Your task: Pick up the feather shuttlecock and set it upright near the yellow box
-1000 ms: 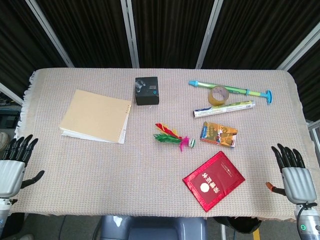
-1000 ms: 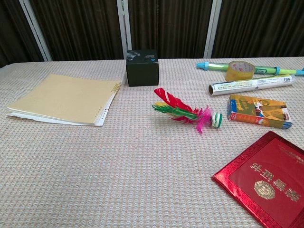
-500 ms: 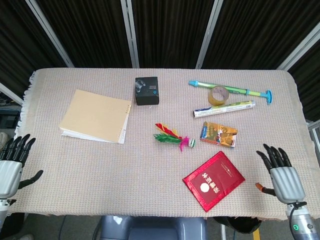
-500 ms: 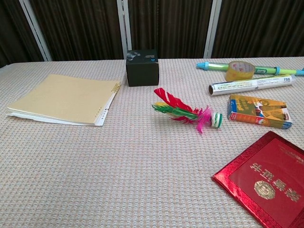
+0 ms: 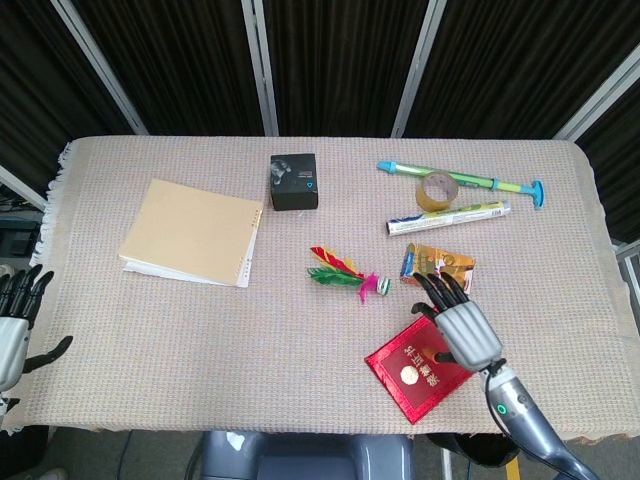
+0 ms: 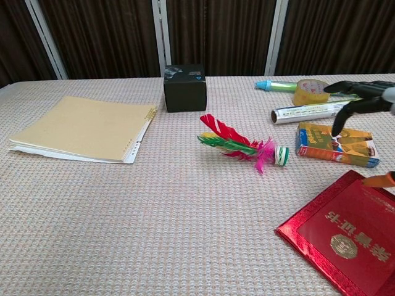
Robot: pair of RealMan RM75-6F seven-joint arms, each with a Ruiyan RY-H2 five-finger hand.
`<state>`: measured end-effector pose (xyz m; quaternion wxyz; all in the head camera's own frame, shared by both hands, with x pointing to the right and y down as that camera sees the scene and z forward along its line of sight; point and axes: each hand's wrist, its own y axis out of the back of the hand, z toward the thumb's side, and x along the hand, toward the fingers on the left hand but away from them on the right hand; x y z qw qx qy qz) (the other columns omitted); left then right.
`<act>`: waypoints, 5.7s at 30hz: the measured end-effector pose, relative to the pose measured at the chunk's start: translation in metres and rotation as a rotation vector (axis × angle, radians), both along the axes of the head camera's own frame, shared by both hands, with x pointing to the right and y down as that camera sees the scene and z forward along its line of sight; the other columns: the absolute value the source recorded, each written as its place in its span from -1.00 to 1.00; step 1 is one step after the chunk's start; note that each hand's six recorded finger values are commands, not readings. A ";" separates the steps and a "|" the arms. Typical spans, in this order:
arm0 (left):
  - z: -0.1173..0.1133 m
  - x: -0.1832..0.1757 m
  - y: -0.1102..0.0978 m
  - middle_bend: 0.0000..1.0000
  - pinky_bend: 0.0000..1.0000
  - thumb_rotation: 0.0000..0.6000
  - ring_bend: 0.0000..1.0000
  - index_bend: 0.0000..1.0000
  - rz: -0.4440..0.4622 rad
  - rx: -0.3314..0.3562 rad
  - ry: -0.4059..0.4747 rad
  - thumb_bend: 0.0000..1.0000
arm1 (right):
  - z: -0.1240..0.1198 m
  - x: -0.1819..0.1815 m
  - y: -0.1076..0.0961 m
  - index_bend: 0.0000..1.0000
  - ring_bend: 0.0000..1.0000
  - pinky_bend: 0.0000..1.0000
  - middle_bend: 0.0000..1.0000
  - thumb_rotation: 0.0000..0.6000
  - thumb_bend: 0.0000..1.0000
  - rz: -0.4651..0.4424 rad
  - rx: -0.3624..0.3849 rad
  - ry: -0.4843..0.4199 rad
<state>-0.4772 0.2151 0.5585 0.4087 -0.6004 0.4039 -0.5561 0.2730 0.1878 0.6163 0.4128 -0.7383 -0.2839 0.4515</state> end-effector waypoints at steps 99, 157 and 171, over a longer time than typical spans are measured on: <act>-0.007 -0.021 -0.014 -1.00 -1.00 0.93 -1.00 -1.00 -0.067 0.040 0.026 -0.59 | 0.037 -0.075 -0.136 0.42 -1.00 -1.00 -0.72 1.00 0.21 0.032 0.154 -0.074; -0.009 -0.005 -0.008 -1.00 -1.00 0.93 -1.00 -1.00 -0.004 0.026 0.071 -0.59 | 0.046 -0.005 -0.043 0.44 -1.00 -1.00 -0.67 1.00 0.21 0.283 0.032 -0.281; -0.010 -0.007 -0.009 -1.00 -1.00 0.93 -1.00 -1.00 -0.007 0.024 0.077 -0.59 | 0.060 -0.005 -0.032 0.43 -1.00 -1.00 -0.67 1.00 0.21 0.302 -0.005 -0.296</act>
